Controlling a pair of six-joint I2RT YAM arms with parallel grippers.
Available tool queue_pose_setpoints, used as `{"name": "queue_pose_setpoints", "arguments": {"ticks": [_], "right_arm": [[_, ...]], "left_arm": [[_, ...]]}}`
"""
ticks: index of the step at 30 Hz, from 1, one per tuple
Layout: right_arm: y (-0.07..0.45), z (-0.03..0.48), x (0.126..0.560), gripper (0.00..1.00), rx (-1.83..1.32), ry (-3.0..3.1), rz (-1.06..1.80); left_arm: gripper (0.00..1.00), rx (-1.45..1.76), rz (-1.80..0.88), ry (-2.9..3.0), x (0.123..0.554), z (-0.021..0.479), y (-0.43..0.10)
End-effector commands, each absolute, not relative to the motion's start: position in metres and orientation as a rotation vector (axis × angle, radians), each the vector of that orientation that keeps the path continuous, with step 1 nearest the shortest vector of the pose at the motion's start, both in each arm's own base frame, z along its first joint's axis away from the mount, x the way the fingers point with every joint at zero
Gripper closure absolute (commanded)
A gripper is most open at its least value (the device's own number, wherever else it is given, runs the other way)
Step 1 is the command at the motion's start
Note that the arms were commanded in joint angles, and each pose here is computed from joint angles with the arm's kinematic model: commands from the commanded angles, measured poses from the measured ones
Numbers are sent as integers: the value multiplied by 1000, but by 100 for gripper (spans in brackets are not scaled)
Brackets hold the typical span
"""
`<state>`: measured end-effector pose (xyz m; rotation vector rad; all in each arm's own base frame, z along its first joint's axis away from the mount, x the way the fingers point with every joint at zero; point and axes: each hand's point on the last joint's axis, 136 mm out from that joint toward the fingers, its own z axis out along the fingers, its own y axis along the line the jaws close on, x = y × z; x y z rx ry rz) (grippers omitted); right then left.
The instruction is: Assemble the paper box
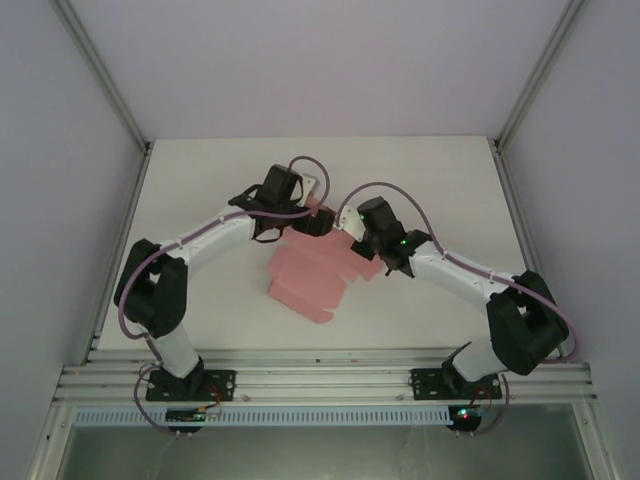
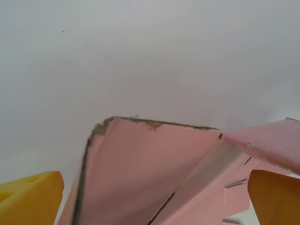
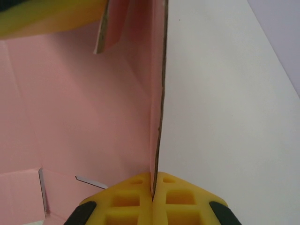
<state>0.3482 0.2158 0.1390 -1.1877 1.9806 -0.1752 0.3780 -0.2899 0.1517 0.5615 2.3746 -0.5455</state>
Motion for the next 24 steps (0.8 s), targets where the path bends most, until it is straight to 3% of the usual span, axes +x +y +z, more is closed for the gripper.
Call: {"name": "queue_pose_setpoints", "arguments": {"ticks": [1,10,17,24], "right_arm": [[221,152,344,100,-1146,1956,-116],[197,147,338,100,-1107,2002,-91],[195,150,337,100,-1070,2002,-31],[195,151,339,100,-1054,2009,-19]], "left_arm": [[0,467,-468,2345,383,163,-273],[0,245,-609,2326,344,179,-193],[0,-46,-608,2348,345,150,-129],[0,102,-888,2304,364,147,-170]]}}
